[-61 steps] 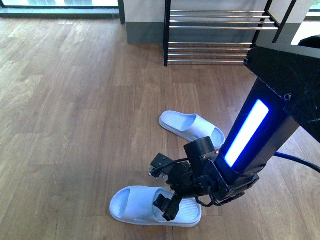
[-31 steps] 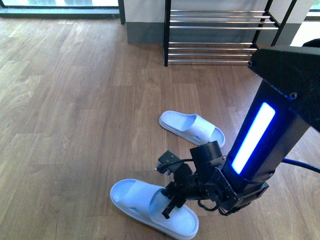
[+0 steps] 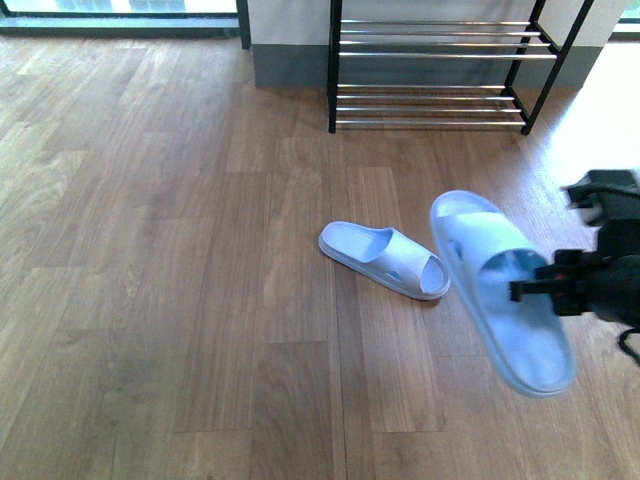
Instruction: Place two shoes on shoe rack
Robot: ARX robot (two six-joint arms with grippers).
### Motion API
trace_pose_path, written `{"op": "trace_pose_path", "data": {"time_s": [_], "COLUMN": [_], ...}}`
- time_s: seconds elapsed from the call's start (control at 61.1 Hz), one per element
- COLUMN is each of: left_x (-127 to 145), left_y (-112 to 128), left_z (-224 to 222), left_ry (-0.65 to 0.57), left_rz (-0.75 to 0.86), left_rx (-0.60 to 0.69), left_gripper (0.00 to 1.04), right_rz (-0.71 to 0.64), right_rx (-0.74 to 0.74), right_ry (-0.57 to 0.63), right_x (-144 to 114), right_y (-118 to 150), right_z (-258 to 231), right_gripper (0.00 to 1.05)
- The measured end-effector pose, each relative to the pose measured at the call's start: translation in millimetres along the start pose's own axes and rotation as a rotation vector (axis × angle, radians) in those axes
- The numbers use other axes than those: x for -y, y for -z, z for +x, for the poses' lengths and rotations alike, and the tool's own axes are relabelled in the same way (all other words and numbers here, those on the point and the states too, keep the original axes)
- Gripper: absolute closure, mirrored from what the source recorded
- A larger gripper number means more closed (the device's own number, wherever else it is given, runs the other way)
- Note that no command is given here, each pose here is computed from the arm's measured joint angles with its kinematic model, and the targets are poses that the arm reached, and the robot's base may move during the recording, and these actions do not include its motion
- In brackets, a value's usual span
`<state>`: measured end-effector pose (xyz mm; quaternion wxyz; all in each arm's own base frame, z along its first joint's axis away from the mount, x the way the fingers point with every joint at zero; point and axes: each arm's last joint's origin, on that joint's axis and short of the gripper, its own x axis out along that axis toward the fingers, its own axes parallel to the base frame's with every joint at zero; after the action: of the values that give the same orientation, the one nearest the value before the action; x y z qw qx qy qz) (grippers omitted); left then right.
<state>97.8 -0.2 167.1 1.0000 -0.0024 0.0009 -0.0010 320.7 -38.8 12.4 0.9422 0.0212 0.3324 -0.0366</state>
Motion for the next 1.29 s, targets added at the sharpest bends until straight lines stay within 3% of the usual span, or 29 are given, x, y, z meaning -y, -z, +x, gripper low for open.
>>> {"op": "trace_pose_path", "data": {"time_s": [0.164, 0.475, 1.294], "left_x": [0.0, 0.0, -0.1], "left_y": [0.0, 0.0, 0.0], "left_z": [0.0, 0.0, 0.0], "left_ry": [0.000, 0.000, -0.002], "left_rz": [0.000, 0.000, 0.000], "left_rx": [0.000, 0.000, 0.000], "left_gripper": [0.09, 0.09, 0.09], "right_rz": [0.092, 0.204, 0.205], "right_rx": [0.123, 0.255, 0.289], "right_ry": [0.132, 0.153, 0.159], "right_x": [41.6, 57.5, 56.8], "right_y": [-30.5, -30.3, -28.7], "right_z": [-98.9, -194.8, -204.5], "right_gripper": [1.03, 1.03, 1.03]}}
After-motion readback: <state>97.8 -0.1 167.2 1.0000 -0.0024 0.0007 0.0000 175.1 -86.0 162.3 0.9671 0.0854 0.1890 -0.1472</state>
